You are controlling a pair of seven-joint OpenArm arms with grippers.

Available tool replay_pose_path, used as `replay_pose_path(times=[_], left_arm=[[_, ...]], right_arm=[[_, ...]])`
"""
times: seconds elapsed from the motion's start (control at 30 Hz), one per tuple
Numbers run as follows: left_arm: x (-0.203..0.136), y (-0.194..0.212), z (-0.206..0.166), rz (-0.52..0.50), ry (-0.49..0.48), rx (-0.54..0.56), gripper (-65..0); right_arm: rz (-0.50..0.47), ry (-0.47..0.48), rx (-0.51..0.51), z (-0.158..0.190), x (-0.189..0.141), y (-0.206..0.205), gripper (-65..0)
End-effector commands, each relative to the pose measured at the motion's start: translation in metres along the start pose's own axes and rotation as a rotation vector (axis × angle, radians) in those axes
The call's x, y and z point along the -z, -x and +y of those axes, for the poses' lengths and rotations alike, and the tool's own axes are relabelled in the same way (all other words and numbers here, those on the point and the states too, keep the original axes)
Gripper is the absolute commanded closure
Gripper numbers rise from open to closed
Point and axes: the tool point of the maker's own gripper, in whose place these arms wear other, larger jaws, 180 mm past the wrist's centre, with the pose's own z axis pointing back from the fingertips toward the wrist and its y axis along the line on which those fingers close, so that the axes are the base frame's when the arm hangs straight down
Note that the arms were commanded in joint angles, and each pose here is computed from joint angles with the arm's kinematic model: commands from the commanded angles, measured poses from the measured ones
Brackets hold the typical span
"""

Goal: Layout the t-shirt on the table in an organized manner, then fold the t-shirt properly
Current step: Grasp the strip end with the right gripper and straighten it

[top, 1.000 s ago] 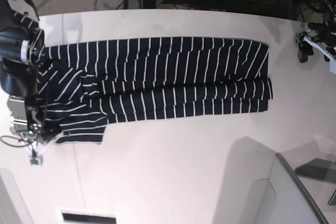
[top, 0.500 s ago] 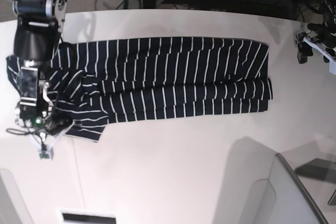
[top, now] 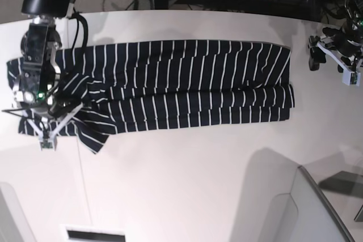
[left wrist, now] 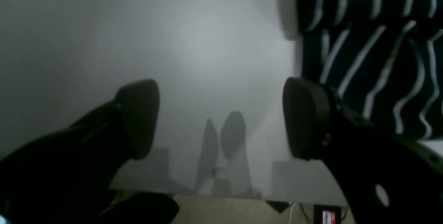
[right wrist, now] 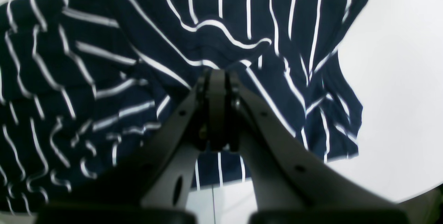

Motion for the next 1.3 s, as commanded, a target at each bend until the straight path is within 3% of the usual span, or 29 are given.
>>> replay_pose_path(times=[0.0, 0.13, 0.33, 0.63, 0.7, 0.8, 0.87, 0.97, 1.07, 1.13, 1.27], left_arm=[[-0.004, -0.016, 0.009, -0.048, -0.016, 0.016, -54.1], [-0.001, -0.025, 0.005, -0.061, -0.008, 0.021, -54.1], [0.0, -0.026, 0.005, -0.064, -0.008, 0.019, -54.1], [-0.001, -0.024, 0.006, -0.059, -0.01, 0.021, -54.1], [-0.001, -0.024, 0.006, -0.059, -0.01, 0.021, -54.1], [-0.002, -0.023, 0.006, -0.058, -0.008, 0.022, -54.1], [-0.002, -0.024, 0.006, -0.066, -0.005, 0.016, -54.1], [-0.002, -0.024, -0.004, -0.071, 0.045, 0.047, -54.1], [0.003, -0.023, -0.007, -0.07, 0.055, 0.029, -54.3], [0.014, -0.027, -0.012, -0.091, 0.08, -0.04, -54.8], [0.029, -0.02, -0.011, -0.104, 0.145, -0.185, -54.8]], right_arm=[[-0.046, 0.015, 0.0, -0.005, -0.008, -0.012, 0.0], [0.005, -0.011, 0.018, 0.006, -0.014, 0.011, 0.0], [0.06, -0.128, 0.071, 0.03, -0.014, 0.044, 0.0], [0.103, -0.125, 0.067, 0.028, -0.015, 0.064, -0.9], [0.098, -0.115, 0.064, 0.025, -0.015, 0.063, -7.2], [0.141, -0.079, 0.005, 0.007, -0.015, 0.07, -27.5], [0.166, -0.068, -0.056, 0.003, -0.016, 0.074, -32.7], [0.191, -0.056, -0.155, -0.003, -0.017, 0.089, -26.0], [0.151, -0.053, -0.2, -0.005, -0.024, 0.092, -11.9], [0.099, -0.045, -0.193, -0.005, -0.035, 0.087, -4.5], [0.018, 0.061, -0.121, -0.013, -0.056, 0.073, -2.0]])
